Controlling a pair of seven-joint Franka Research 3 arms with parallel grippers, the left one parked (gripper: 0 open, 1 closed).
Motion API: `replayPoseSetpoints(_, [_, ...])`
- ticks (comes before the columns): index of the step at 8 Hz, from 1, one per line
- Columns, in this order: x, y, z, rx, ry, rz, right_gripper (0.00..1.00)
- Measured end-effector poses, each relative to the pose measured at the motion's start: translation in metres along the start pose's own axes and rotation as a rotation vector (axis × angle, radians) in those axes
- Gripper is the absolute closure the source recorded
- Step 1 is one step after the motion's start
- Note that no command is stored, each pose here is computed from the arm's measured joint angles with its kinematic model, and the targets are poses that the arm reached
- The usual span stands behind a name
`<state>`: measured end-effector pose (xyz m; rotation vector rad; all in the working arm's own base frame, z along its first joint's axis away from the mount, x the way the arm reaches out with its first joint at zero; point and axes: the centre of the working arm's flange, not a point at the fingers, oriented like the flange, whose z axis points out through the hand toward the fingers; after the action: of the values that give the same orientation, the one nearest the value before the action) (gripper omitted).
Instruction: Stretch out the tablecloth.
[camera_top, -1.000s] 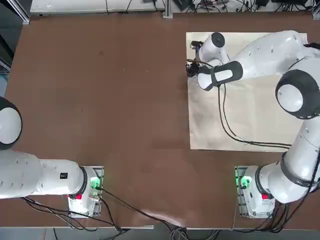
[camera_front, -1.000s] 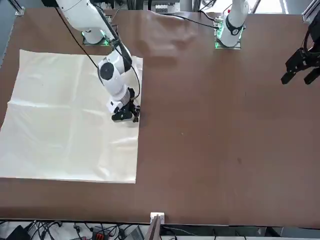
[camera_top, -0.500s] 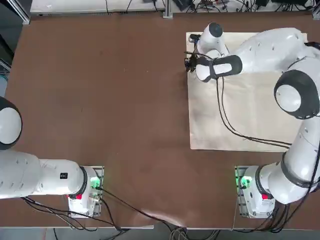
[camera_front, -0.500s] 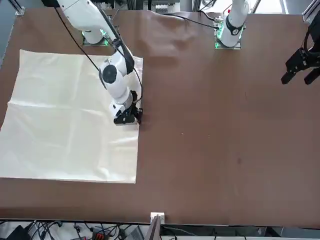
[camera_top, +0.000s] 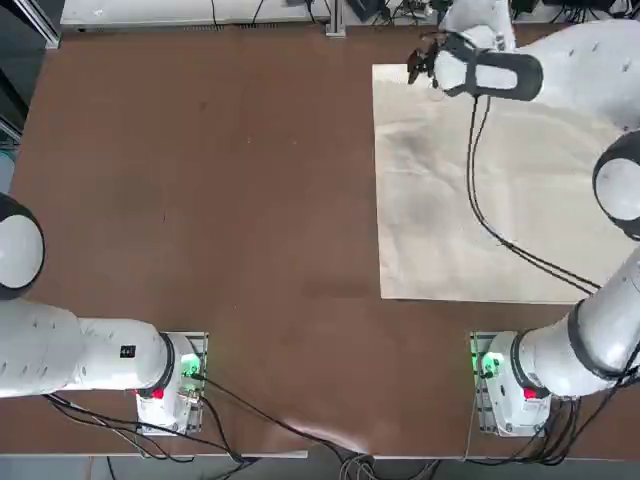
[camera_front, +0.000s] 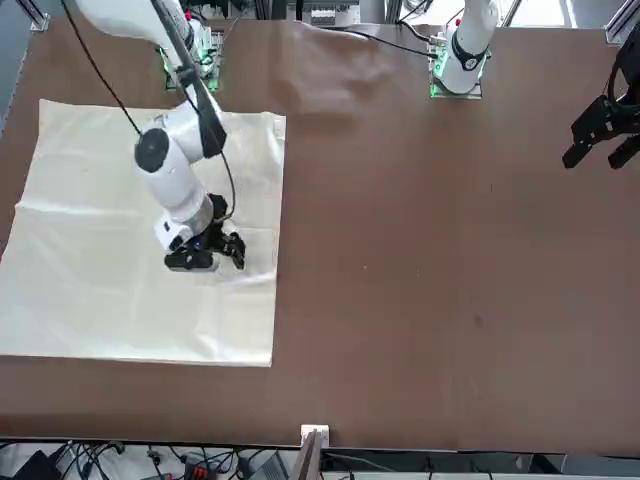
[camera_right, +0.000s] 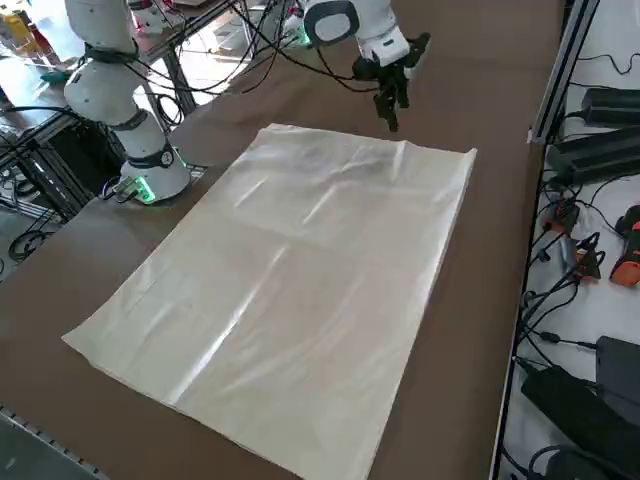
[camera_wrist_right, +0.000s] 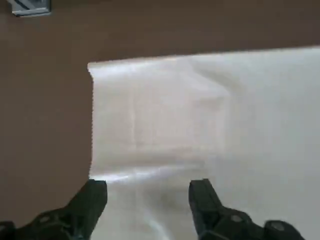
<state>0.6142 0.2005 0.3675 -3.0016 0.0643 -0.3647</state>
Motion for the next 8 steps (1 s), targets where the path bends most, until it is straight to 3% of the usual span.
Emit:
replayPoseSetpoints(4, [0.050, 0.069, -0.136, -0.079, -0.090, -0.018, 0.00])
replayPoseSetpoints(8, [0.069, 0.132, -0.241, -0.113, -0.169, 0.011, 0.00])
